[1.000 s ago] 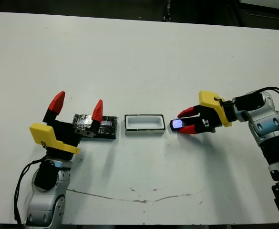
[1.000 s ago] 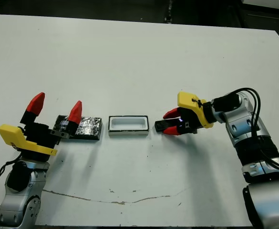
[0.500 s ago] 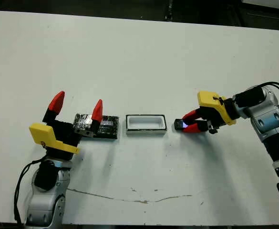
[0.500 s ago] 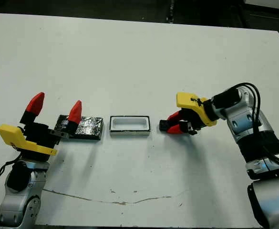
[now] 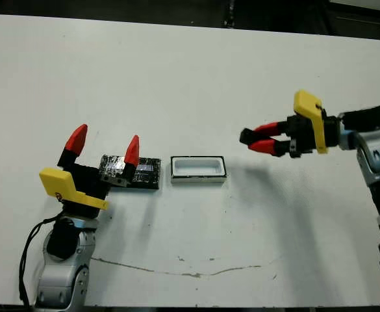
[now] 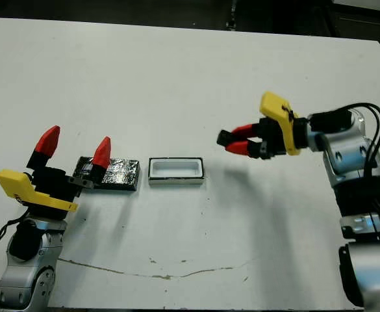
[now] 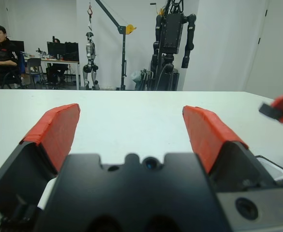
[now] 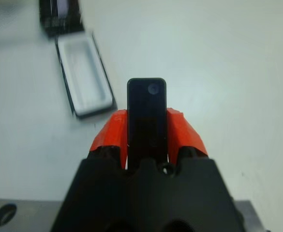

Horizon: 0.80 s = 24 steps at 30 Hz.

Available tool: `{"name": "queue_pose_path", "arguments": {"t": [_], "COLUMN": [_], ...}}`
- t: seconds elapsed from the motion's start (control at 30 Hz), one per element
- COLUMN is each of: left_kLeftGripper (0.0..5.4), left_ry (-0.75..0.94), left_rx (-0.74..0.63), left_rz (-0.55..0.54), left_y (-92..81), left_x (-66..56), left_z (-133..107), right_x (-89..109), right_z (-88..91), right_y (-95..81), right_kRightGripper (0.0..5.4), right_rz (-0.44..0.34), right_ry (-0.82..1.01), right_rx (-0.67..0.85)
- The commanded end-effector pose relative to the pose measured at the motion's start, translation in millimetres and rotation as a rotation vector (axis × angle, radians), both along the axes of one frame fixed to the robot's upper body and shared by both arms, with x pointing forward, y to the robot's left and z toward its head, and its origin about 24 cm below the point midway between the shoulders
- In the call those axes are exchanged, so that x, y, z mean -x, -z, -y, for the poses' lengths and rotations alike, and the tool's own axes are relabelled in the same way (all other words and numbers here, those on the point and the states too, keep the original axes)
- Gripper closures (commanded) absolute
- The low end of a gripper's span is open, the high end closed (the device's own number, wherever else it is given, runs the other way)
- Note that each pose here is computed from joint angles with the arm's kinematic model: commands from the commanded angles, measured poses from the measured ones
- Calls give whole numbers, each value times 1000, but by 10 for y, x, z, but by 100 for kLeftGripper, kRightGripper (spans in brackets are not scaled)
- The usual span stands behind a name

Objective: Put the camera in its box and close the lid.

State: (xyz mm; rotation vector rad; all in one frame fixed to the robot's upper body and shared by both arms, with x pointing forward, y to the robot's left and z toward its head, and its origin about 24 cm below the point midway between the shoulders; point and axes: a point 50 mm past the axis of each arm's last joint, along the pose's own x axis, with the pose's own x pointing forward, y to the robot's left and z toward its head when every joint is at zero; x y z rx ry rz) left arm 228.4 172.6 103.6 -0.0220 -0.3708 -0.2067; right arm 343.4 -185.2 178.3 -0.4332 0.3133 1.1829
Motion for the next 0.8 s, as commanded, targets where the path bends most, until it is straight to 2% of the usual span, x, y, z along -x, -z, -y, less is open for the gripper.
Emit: {"name": "queue_pose_path", "arguments": {"t": [0.03,0.13,0.3,0.43,0.6,0.8], "left_kLeftGripper": [0,0,0,0,0,0], "left_ry": [-9,-12,-7,-5,-9,-12], "left_rx": [-4,-4,-7,0,9,3], "left_rz": [-18,-17,-10,-10,-15,-6], "left_y": [31,18,15,14,2,-3], "left_x": [15,13,3,-2,-2,-2], "left_z": [-4,-7,-24,-29,-33,-39], "right_x": [-28,-43,-47,-25,52,123], "right_z": [-170,-340,-579,-740,-855,-882], "right_y": [-126,-139,-7,85,144,285], "right_kRightGripper": [374,374,374,374,374,374], "right_rz": [37,16,-2,-55,-87,-94], "right_ry": [-44,-97,-174,-214,-257,-274], "right_rx": [-61,-83,-112,-114,-136,-133]}}
